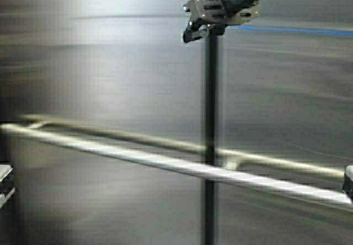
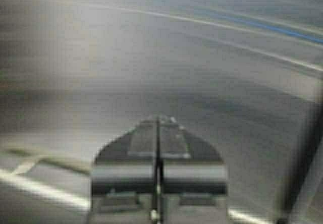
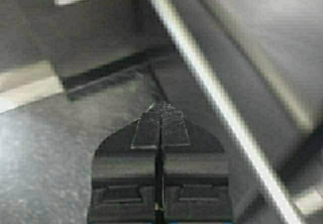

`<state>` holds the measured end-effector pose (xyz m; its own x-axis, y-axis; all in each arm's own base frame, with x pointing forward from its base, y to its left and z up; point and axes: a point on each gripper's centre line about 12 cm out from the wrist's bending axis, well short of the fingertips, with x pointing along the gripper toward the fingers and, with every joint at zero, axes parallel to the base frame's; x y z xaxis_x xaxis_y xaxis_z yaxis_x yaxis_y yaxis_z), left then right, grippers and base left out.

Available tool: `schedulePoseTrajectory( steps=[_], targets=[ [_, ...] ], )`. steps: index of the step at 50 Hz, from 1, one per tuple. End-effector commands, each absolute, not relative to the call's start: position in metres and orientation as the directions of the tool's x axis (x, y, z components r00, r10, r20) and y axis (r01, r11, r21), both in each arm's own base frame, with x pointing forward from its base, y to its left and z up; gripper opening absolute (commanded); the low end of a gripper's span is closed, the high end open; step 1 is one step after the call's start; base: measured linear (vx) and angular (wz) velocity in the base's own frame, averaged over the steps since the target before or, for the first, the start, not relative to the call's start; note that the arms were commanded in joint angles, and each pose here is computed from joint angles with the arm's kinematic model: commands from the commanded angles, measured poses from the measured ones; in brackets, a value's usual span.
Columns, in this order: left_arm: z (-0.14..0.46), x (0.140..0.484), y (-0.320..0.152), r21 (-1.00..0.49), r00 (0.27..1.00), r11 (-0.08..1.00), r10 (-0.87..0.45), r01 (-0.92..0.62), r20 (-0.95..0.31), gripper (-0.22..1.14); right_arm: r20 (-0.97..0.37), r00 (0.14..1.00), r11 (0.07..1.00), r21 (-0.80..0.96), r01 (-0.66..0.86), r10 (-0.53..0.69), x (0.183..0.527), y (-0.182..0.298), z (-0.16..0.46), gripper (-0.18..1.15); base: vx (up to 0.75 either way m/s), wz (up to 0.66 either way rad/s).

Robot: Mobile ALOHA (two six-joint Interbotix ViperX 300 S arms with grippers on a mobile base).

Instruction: Navigate to elevator, push the call button, then enter the elevator

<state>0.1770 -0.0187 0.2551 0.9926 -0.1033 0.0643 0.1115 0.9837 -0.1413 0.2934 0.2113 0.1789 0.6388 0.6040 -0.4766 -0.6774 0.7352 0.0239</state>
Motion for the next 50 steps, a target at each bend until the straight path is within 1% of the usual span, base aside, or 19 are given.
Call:
schedulePoseTrajectory(
  steps=[1, 15, 25, 36, 50],
  targets=[
    [0.260, 0.180, -0.019, -0.143, 0.992, 0.983, -0.102, 0.112, 0.075, 0.02, -0.443, 0.652, 0.735, 0.026, -0.677, 0.616, 0.295, 0.214, 0.192, 0.07, 0.07, 0.45],
    [0.259, 0.180, -0.019, -0.140, 0.992, 0.984, -0.102, 0.111, 0.070, 0.02, -0.405, 0.670, 0.740, 0.025, -0.673, 0.623, 0.292, 0.211, 0.207, 0.07, 0.08, 0.58],
    [0.258, 0.179, -0.019, -0.143, 0.992, 0.984, -0.102, 0.111, 0.072, 0.02, -0.394, 0.681, 0.749, 0.027, -0.662, 0.617, 0.297, 0.209, 0.211, 0.07, 0.09, 0.55],
    [0.262, 0.179, -0.019, -0.132, 0.991, 0.985, -0.102, 0.112, 0.084, 0.02, -0.354, 0.708, 0.761, 0.019, -0.648, 0.612, 0.309, 0.208, 0.227, 0.07, 0.09, 0.34],
    [0.266, 0.179, -0.019, -0.130, 0.990, 0.985, -0.101, 0.114, 0.096, 0.02, -0.354, 0.707, 0.761, 0.020, -0.649, 0.612, 0.309, 0.208, 0.226, 0.07, 0.16, 0.23]
  ],
)
